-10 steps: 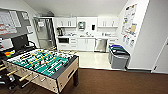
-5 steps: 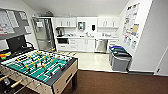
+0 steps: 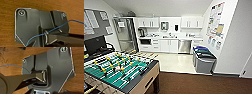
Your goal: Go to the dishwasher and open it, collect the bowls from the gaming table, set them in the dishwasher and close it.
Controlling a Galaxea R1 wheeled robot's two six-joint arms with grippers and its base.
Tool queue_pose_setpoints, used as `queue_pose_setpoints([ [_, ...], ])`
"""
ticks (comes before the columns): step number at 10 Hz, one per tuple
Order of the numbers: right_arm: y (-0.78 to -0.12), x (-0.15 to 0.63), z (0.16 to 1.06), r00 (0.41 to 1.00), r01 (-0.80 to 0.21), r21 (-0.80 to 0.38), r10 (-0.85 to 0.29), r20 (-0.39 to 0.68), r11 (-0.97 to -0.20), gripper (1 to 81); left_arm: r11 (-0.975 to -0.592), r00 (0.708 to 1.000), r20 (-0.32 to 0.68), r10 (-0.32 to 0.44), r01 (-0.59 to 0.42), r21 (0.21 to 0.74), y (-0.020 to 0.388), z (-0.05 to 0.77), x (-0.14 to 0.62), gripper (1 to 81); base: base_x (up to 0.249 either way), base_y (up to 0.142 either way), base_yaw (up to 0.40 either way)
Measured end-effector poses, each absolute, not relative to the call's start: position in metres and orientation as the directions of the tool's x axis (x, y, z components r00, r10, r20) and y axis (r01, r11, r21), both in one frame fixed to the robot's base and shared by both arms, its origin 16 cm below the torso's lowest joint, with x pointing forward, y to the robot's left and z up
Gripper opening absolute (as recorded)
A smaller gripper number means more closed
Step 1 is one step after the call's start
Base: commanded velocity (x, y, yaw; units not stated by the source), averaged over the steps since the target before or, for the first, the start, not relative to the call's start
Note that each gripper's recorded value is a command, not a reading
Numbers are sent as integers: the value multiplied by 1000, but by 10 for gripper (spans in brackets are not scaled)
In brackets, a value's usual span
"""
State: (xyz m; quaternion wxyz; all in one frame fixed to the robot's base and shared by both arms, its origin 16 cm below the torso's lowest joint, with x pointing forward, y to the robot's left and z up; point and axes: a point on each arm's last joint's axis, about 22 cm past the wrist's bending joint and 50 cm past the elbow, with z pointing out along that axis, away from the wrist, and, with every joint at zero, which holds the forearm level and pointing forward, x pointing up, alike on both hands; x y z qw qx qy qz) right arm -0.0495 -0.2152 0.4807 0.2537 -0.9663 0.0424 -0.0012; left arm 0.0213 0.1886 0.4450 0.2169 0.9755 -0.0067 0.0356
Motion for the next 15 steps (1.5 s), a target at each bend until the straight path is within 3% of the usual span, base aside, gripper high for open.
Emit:
queue_pose_setpoints([
  [15, -214, -49, 480, 996, -81, -490, -83, -19, -868, 811, -907, 997, 71, 2, -29, 421, 190, 445, 20, 811, 221, 0, 0],
])
